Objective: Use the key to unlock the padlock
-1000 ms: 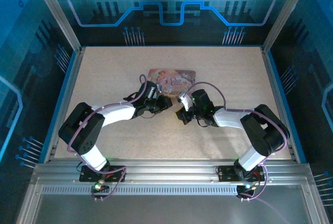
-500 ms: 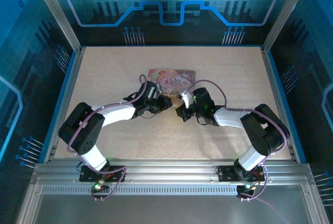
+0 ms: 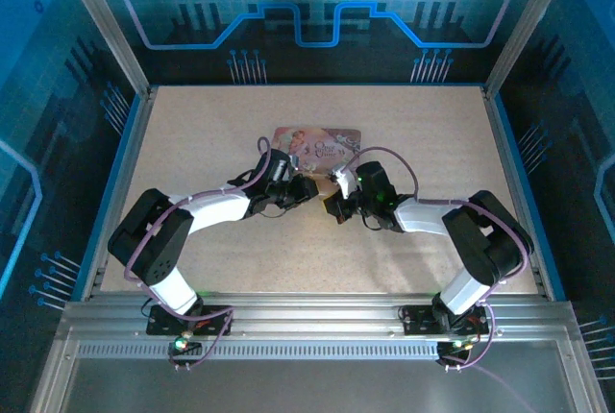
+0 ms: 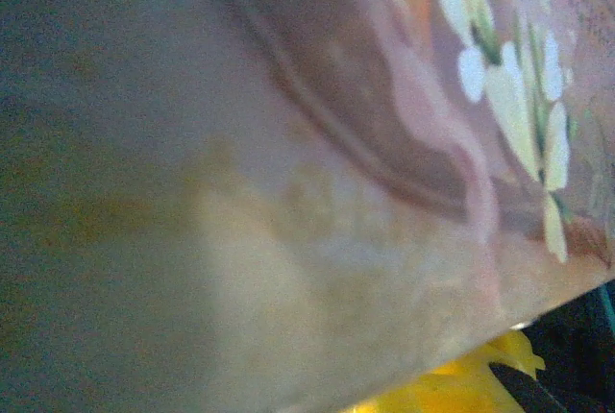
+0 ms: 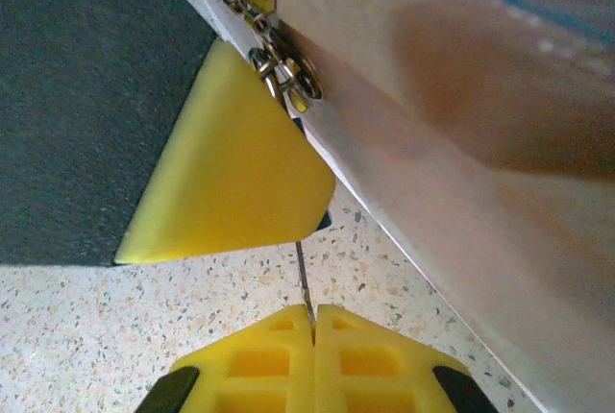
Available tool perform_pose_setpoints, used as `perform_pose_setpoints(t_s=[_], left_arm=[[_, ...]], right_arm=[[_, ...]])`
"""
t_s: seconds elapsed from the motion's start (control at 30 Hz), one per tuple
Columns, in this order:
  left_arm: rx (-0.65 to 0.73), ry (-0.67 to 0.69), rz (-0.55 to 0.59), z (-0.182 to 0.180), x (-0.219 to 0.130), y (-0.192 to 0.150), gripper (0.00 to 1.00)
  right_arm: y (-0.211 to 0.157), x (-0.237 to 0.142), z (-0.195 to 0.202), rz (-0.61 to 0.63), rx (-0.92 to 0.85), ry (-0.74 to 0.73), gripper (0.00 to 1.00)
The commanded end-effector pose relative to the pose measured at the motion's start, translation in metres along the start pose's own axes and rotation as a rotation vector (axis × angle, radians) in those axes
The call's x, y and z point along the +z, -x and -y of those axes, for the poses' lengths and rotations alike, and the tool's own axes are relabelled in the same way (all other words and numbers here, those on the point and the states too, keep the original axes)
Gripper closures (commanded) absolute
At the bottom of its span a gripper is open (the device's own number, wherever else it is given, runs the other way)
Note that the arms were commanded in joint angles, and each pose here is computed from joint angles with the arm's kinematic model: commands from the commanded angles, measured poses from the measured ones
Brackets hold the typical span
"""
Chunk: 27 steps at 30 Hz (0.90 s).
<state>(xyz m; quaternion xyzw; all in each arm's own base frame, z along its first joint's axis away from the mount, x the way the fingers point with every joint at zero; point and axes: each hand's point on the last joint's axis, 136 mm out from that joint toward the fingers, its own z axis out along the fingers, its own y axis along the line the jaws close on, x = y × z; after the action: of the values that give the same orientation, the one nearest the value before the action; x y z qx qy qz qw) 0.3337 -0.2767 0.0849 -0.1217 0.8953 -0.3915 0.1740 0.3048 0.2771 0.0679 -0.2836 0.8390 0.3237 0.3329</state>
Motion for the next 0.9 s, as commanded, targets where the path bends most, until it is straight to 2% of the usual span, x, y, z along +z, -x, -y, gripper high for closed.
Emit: perform_pose_setpoints(t_s=[0.0,0.87], left_arm=[[0.012,-0.092,0.003,0.031,-0.005,0.006,0.9],[0.005,-0.086,0.003,0.028,-0.004,0.005,0.9]], right_arm=[[0.017,0.001,0.003,0.059,-0.006,0.001,1.0],[0.024,-0.012,-0.003,0.113,-0.009,0.021,1.0]])
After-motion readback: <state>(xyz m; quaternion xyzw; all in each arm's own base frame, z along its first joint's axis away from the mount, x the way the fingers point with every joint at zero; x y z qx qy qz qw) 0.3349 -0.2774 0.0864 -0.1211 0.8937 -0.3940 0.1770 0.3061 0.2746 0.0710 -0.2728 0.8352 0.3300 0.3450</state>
